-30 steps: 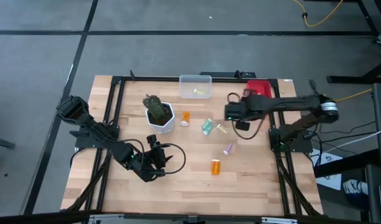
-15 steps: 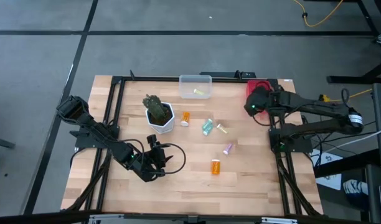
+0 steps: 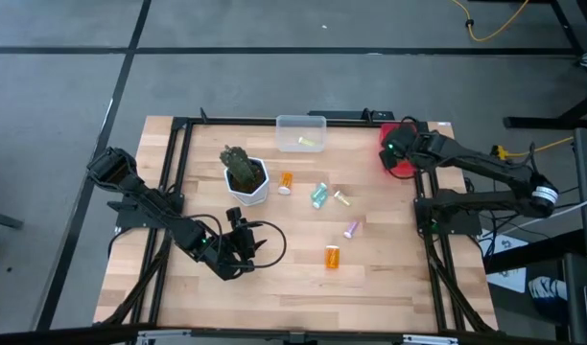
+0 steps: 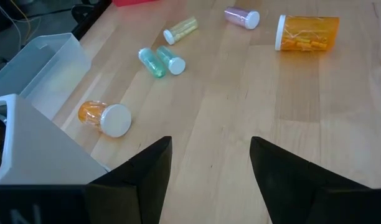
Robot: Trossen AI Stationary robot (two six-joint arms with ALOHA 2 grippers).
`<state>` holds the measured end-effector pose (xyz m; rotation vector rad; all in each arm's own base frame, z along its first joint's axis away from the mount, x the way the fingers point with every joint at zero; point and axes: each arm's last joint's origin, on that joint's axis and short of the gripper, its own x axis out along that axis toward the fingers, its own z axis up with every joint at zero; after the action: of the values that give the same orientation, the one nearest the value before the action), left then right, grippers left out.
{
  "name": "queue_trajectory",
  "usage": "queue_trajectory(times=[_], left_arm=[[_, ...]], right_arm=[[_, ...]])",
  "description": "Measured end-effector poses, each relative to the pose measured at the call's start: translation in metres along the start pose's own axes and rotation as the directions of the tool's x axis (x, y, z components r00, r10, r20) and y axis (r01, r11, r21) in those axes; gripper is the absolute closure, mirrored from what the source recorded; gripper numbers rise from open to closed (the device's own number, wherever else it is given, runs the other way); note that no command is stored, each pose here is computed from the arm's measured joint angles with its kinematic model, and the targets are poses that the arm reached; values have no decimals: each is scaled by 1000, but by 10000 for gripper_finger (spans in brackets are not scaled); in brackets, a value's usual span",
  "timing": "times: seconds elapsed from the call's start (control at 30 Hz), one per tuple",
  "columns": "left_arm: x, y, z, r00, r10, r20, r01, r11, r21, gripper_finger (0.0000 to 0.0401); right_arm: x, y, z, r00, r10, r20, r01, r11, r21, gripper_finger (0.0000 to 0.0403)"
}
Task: Pick and place medicine bottles into bin by pill shape (circle, oval)
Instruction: Put the large orange pill bottle into the red bin, then put the small yellow pill bottle into the transparent bin
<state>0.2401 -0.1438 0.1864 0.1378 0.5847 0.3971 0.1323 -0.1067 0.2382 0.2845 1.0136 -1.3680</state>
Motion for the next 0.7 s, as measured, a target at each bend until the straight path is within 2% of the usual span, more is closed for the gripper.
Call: queue_trajectory(times=[0.1, 0.2, 0.4, 0.7], left_arm=[[0, 0, 0, 1000, 0, 0, 0, 1000, 0, 190], [0, 0, 0, 1000, 0, 0, 0, 1000, 0, 190], [0, 0, 0, 1000, 0, 0, 0, 1000, -1, 190], [0, 0, 0, 1000, 0, 0, 0, 1000, -2, 190]], right_arm=[[4, -5, 4, 1000, -20, 2, 20, 999, 31, 215], [7, -7, 4, 1000, 8, -26, -7, 999, 51, 212], [10, -10, 5, 999, 14, -44, -14, 1000, -3, 192], [13, -11, 8, 998, 52, -45, -50, 998, 35, 170]])
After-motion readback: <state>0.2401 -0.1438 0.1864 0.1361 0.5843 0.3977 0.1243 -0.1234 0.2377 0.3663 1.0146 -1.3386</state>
